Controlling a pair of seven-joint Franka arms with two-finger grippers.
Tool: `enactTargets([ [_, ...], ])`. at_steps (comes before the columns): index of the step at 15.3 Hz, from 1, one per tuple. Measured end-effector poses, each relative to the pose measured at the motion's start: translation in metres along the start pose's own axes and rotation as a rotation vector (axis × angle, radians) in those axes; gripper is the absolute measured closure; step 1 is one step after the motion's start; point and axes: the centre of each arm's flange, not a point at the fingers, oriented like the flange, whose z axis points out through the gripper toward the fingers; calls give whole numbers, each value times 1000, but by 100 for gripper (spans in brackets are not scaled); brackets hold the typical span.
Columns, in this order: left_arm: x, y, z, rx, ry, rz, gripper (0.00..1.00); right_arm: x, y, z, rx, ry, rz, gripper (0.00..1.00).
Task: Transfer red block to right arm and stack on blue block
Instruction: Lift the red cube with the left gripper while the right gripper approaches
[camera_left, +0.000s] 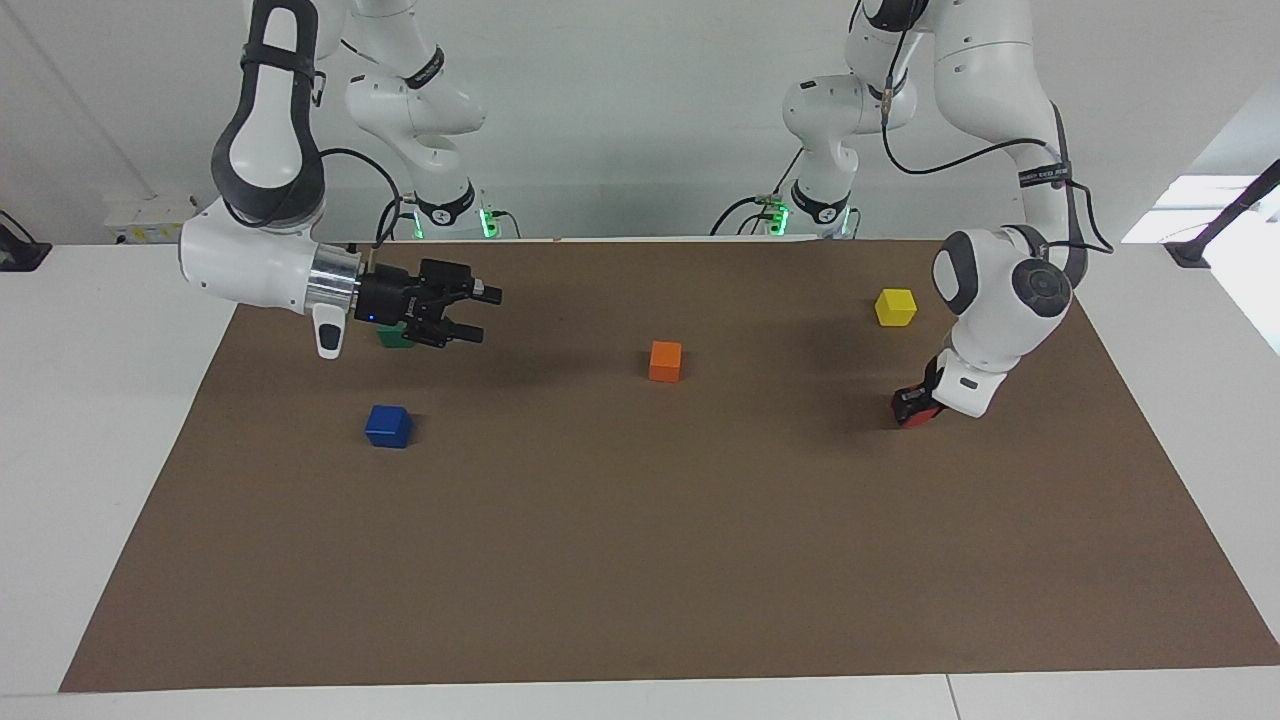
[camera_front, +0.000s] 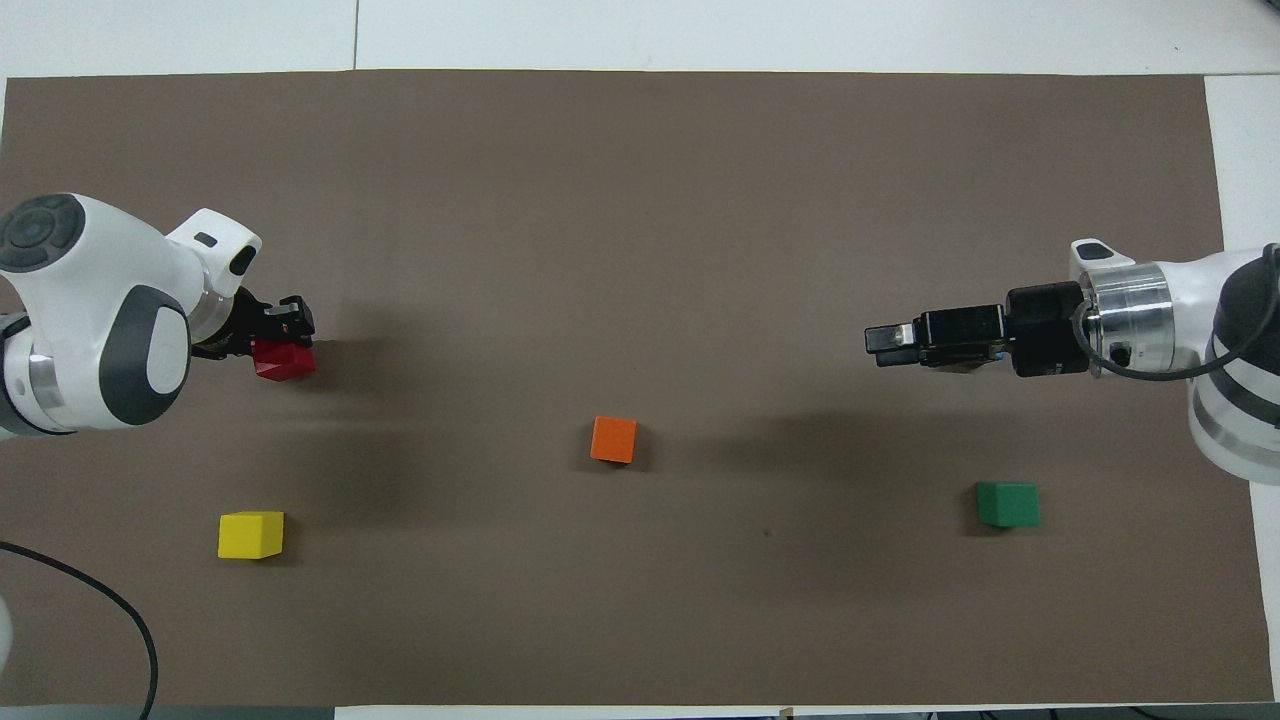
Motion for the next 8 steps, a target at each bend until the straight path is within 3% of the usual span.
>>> enactTargets([
  [5,-24,47,-143,-106,-158,-337,45,-8,3,50,308,-23,-32,0],
  [8,-56,77,-209,-231,-219,-515,45,-10,31,82,490,-59,-78,0],
])
